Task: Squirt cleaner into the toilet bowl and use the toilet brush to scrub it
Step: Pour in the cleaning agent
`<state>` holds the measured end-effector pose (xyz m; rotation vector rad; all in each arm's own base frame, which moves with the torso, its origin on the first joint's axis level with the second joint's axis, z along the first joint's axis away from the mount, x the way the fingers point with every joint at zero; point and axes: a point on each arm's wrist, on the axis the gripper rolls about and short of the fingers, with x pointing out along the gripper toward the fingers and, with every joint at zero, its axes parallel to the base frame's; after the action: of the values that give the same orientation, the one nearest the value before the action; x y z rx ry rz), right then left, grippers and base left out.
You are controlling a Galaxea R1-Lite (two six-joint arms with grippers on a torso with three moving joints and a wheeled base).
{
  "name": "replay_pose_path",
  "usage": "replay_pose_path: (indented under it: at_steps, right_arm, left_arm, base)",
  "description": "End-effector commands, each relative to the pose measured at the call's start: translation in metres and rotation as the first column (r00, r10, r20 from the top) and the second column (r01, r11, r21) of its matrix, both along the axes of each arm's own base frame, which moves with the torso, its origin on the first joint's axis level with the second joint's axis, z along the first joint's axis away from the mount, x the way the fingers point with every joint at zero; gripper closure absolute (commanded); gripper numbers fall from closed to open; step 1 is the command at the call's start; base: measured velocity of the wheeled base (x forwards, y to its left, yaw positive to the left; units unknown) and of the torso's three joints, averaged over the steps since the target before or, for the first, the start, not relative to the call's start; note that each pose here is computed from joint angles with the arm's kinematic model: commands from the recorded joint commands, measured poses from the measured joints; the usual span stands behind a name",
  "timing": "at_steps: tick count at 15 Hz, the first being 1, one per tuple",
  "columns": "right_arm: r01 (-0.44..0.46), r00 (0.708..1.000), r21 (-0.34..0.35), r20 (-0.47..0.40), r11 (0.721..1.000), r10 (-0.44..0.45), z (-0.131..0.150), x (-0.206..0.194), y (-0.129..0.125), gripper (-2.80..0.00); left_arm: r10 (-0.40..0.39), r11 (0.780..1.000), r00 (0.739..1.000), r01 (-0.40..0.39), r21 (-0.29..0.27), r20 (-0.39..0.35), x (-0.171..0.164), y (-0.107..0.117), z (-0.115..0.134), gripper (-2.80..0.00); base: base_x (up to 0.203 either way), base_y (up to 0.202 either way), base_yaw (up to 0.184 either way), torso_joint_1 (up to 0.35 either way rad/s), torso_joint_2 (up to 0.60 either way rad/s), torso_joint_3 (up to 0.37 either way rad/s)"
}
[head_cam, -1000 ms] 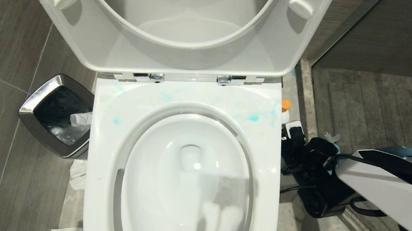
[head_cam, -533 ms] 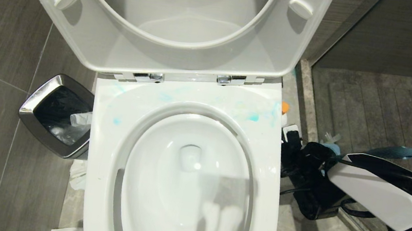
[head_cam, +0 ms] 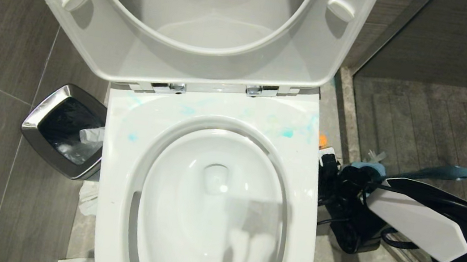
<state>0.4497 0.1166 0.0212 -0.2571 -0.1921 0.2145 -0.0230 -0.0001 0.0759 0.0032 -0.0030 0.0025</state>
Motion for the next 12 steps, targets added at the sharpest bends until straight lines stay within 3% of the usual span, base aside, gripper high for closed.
replay_pose_path:
  at_steps: [1,7,12]
  right_arm:
    - [-0.003,1.0,-0.01,-0.031,1.0,0.002,-0.008,-0.005,0.001,-2.8]
    - [-0.014,0.989,-0.036,-0.15,0.999,0.008,-0.025,-0.029,-0.003,-2.8]
    - [0.011,0.997,-0.029,-0.08,1.0,-0.013,-0.025,-0.006,-0.013,-2.8]
  left_arm:
    - [0.001,1.0,1.0,-0.001,0.0,-0.001,0.0,0.0,0.0,0.0]
    - [0.001,1.0,1.0,-0.001,0.0,-0.001,0.0,0.0,0.0,0.0]
    - [0.001,1.0,1.0,-0.001,0.0,-0.001,0.0,0.0,0.0,0.0]
  base:
    - [0.0,0.0,0.0,0.0,0.0,0.0]
    - [0.0,0.0,0.0,0.0,0.0,0.0]
    - [0.0,0.0,0.0,0.0,0.0,0.0]
